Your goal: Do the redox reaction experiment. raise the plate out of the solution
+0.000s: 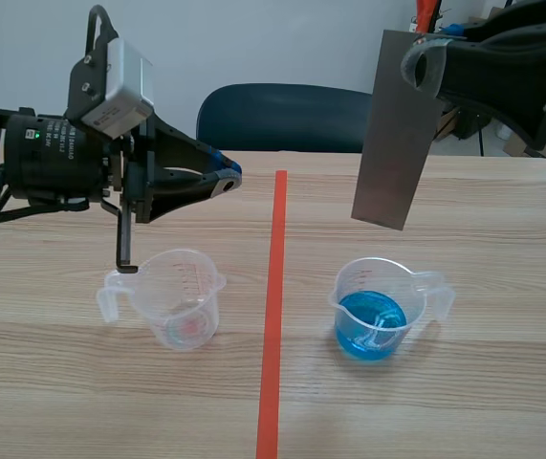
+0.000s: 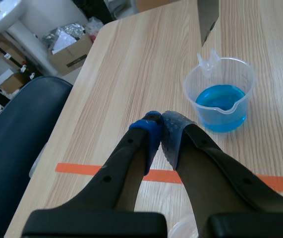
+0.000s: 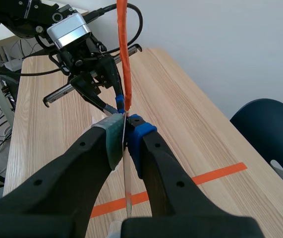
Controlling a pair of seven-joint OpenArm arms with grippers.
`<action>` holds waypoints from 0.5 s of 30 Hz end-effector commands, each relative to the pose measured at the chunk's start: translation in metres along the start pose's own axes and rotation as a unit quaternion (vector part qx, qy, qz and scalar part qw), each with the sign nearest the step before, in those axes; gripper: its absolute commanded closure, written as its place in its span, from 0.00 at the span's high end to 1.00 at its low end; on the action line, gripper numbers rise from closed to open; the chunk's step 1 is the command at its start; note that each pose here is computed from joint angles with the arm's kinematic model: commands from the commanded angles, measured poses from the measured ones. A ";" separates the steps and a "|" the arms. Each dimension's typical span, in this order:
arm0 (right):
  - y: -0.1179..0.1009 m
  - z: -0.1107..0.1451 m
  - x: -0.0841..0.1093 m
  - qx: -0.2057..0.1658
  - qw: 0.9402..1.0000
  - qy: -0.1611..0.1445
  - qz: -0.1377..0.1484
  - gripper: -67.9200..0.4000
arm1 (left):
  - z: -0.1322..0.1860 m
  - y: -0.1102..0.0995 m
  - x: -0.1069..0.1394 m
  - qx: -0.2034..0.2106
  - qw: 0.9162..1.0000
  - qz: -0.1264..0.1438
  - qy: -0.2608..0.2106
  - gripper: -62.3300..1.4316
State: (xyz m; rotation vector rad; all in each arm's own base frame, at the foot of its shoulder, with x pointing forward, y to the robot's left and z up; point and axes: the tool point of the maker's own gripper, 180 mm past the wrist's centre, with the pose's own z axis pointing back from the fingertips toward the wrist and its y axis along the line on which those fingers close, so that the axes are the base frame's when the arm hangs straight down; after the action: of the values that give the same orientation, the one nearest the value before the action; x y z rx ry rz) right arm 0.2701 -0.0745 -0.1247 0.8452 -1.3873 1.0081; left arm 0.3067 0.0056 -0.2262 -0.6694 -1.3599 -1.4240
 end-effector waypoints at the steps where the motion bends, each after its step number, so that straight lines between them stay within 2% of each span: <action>1: -0.004 0.001 0.014 -0.003 1.000 -0.016 0.013 0.02 | -0.004 0.004 0.014 0.001 1.000 -0.003 -0.024 0.07; 5: -0.004 0.001 0.014 -0.003 1.000 -0.016 0.013 0.02 | -0.013 -0.002 0.020 -0.013 0.999 0.006 -0.038 0.07; 15: -0.004 0.001 0.014 -0.003 1.000 -0.016 0.013 0.02 | -0.029 -0.004 0.013 -0.011 0.999 0.020 -0.025 0.07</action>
State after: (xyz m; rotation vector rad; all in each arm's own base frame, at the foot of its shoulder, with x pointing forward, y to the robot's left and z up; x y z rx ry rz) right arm 0.2701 -0.0745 -0.1248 0.8450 -1.3870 1.0082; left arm 0.3017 -0.0256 -0.2302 -0.7403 -1.3393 -1.4170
